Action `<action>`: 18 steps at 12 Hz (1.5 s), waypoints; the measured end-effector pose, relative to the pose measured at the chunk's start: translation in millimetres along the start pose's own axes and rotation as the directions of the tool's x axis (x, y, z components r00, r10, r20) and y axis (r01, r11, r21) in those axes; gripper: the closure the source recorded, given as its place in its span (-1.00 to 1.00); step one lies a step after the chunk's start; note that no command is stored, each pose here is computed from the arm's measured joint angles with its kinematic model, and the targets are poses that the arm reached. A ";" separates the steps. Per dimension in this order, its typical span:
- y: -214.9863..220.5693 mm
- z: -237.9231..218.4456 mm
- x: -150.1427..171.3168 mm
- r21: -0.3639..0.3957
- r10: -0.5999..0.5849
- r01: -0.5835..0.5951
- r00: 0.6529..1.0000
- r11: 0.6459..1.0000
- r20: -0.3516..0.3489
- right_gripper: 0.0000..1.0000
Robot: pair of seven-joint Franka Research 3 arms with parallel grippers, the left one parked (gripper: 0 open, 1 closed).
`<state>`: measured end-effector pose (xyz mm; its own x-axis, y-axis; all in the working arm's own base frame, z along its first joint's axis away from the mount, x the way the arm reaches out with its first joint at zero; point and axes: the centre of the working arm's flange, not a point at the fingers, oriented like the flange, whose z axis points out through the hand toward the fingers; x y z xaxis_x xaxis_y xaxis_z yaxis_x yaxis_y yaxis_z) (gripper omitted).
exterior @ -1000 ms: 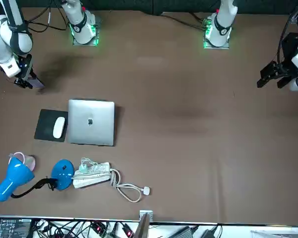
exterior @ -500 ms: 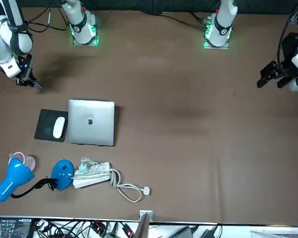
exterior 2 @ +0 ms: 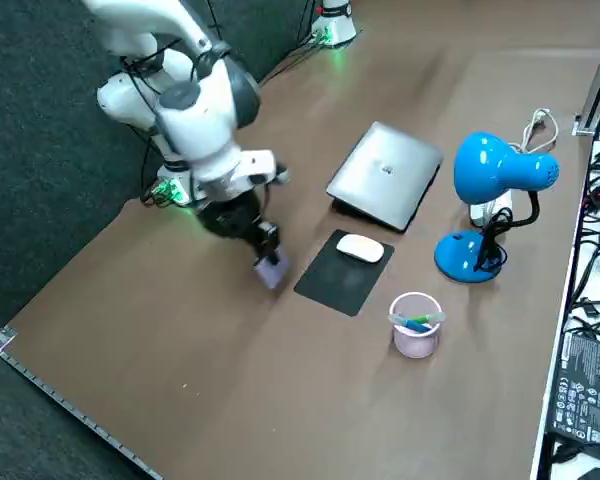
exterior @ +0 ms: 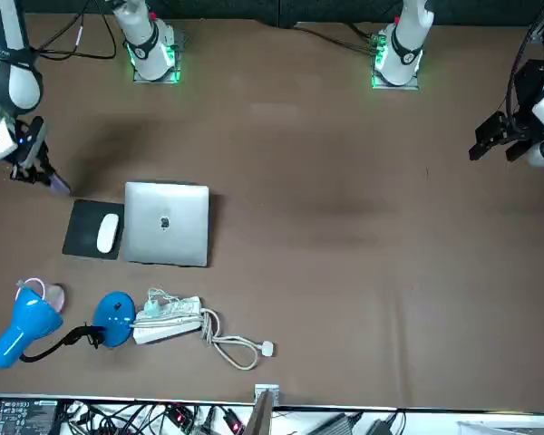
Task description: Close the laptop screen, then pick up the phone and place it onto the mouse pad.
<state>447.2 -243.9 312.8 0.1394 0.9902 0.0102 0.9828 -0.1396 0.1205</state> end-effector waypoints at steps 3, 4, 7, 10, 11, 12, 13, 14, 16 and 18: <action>58.9 -21.8 54.3 -0.069 -0.054 0.053 0.998 0.996 -0.011 0.56; 74.9 -22.5 66.5 -0.082 -0.063 0.061 0.998 0.995 -0.012 0.56; 112.1 -10.0 84.2 -0.095 -0.075 0.073 0.997 0.993 -0.016 0.56; 124.5 31.9 83.9 -0.084 -0.072 0.071 0.997 0.994 -0.015 0.56; 124.8 40.1 85.5 -0.083 -0.073 0.072 0.997 0.994 -0.015 0.56; 125.0 48.0 87.1 -0.084 -0.072 0.071 0.997 0.994 -0.013 0.56; 125.2 55.0 88.0 -0.089 -0.069 0.068 0.998 0.994 -0.011 0.56; 125.0 62.0 88.9 -0.091 -0.060 0.059 0.998 0.994 -0.010 0.56; 124.2 70.3 91.1 -0.086 -0.046 0.044 0.999 0.995 -0.012 0.56; 123.2 72.5 92.0 -0.082 -0.042 0.041 0.999 0.996 -0.013 0.56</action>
<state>589.9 -170.5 256.7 0.0960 0.9952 0.0184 0.9746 -0.0978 0.2016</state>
